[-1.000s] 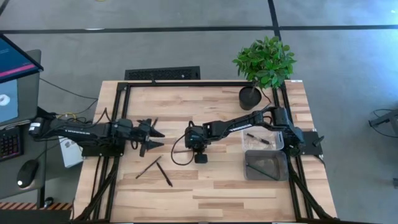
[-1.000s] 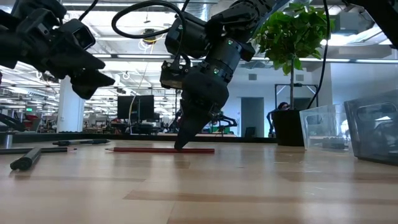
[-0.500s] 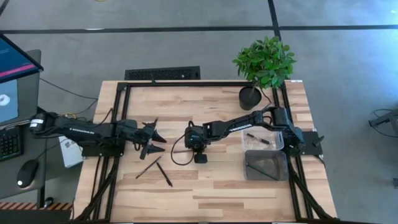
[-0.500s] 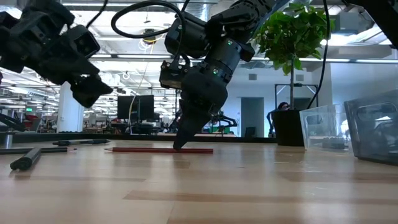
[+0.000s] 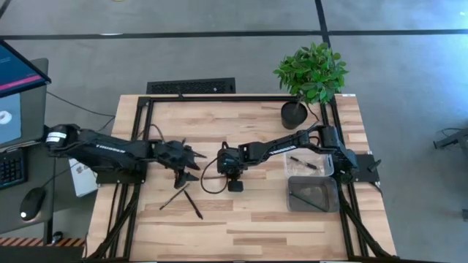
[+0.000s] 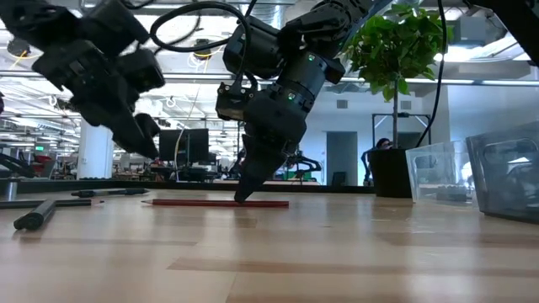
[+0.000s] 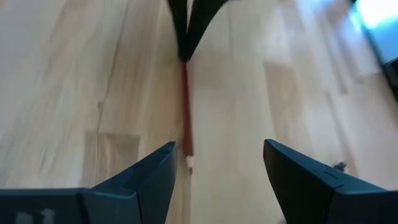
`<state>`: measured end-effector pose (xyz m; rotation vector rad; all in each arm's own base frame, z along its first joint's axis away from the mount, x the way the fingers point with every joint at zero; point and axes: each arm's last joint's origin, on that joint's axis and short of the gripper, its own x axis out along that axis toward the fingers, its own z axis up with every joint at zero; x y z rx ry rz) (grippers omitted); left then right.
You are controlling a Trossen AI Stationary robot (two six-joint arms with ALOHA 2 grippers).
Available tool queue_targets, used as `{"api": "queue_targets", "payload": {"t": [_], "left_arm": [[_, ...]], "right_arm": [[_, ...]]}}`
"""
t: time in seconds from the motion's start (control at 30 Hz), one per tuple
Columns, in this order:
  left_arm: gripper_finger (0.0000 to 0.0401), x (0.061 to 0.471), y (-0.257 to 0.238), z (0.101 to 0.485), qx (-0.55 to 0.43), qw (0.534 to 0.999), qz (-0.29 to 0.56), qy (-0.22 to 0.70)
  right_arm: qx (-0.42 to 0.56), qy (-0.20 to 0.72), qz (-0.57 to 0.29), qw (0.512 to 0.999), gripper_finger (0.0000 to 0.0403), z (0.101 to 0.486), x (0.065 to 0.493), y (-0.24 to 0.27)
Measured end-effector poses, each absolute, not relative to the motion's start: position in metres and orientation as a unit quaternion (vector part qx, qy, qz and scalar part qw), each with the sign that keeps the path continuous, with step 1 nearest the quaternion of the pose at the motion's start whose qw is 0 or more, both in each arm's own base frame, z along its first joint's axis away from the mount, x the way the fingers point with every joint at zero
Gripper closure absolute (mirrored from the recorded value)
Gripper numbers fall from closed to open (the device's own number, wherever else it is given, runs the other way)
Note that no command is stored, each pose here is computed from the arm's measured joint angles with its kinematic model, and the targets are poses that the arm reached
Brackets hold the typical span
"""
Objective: Sort pens & pencils
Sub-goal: Put the brown pencil into the black transparent bin
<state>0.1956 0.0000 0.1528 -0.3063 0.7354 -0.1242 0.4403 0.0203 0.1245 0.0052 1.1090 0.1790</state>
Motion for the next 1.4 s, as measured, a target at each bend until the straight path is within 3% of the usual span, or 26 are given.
{"api": "queue_targets", "payload": {"t": [0.73,1.0,1.4], "left_arm": [[0.0174,0.258,-0.036,0.131,-0.015,0.826,0.046,0.561],[0.0212,0.269,-0.043,0.128,-0.006,0.799,0.041,0.600],[0.0271,0.268,-0.044,0.128,-0.023,0.792,0.027,0.609]], "right_arm": [[0.002,0.526,0.085,0.846,0.0374,0.125,0.440,0.020],[0.002,0.526,0.085,0.846,0.0372,0.125,0.440,0.020],[-0.001,0.525,0.087,0.846,0.0372,0.125,0.440,0.020]]}}
